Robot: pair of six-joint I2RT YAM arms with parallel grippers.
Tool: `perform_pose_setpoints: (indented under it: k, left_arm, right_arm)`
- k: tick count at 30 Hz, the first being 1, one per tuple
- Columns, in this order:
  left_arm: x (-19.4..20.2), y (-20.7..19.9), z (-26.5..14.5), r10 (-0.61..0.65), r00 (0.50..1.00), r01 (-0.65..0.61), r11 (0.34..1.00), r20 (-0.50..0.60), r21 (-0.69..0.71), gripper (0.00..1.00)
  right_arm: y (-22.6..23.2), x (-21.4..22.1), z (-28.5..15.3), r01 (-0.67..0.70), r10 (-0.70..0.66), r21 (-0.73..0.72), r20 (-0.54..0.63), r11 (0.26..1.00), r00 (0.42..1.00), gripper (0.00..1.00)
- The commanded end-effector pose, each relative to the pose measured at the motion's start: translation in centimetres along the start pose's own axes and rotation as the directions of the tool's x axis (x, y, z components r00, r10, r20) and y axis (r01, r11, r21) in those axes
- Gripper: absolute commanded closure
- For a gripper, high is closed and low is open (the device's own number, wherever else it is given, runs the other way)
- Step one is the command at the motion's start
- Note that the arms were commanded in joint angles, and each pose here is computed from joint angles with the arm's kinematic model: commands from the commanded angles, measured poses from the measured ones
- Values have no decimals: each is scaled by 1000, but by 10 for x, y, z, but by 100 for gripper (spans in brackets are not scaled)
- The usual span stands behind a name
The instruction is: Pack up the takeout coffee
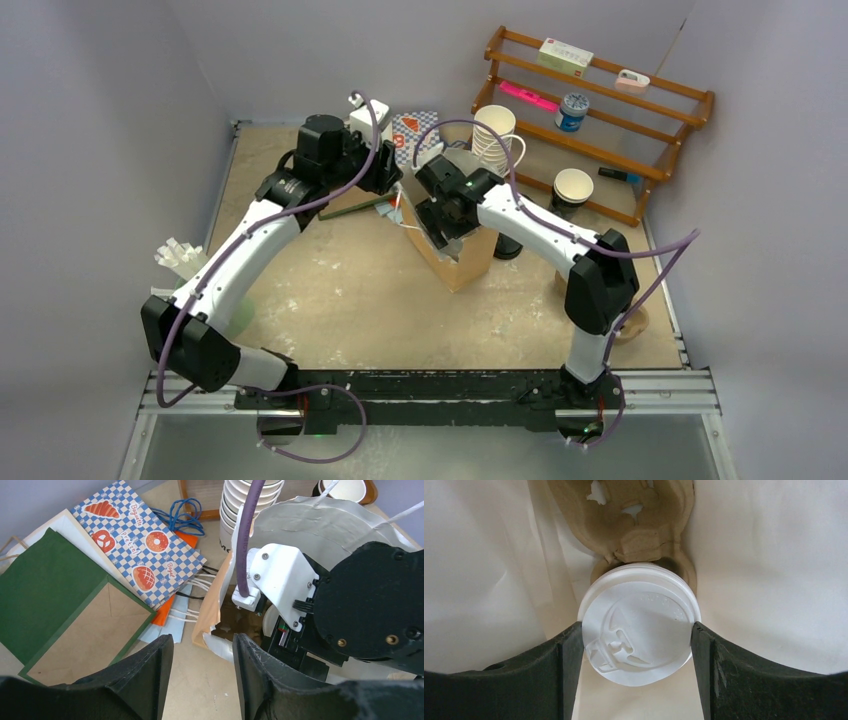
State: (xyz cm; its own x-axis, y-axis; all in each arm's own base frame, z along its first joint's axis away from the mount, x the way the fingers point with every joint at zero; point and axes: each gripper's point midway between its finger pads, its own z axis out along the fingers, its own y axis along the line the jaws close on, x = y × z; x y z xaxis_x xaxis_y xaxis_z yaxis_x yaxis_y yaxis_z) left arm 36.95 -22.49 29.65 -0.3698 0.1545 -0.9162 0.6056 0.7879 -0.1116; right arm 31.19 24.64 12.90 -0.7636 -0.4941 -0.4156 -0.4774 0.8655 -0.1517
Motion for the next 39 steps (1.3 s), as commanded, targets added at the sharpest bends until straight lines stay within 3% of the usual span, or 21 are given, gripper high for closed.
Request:
perform_pose_setpoints:
  k: [1, 2, 5, 6, 26, 35, 39]
  left_arm:
    - [-25, -4, -14, 10, 996, -10, 1000, 86, 3, 51]
    - [-25, -5, -15, 11, 996, -11, 1000, 85, 6, 51]
    - [-24, -5, -17, 11, 997, -12, 1000, 79, 7, 53]
    - [-23, -6, -17, 11, 997, -11, 1000, 77, 9, 53]
    - [-21, -11, -24, 1, 998, -2, 1000, 56, 26, 53]
    - [-51, -14, -65, -37, 986, 40, 999, 164, -16, 52]
    - [-64, -16, -96, -164, 956, 180, 983, 245, -43, 48]
  right_arm:
    - [26, 49, 2, -42, 18, -99, -231, 994, 973, 58]
    - [24, 45, -2, -43, 21, -95, -219, 995, 975, 54]
    - [16, 36, -13, -50, 38, -58, -186, 997, 982, 10]
    - [13, 33, -16, -53, 44, -49, -171, 997, 984, 3]
    - [-6, -37, -82, -96, 99, -32, 101, 995, 990, 2]
    - [-19, -96, -171, -91, 123, -103, 376, 991, 918, 9]
    - [-25, -102, -207, -94, 148, -141, 455, 986, 878, 12]
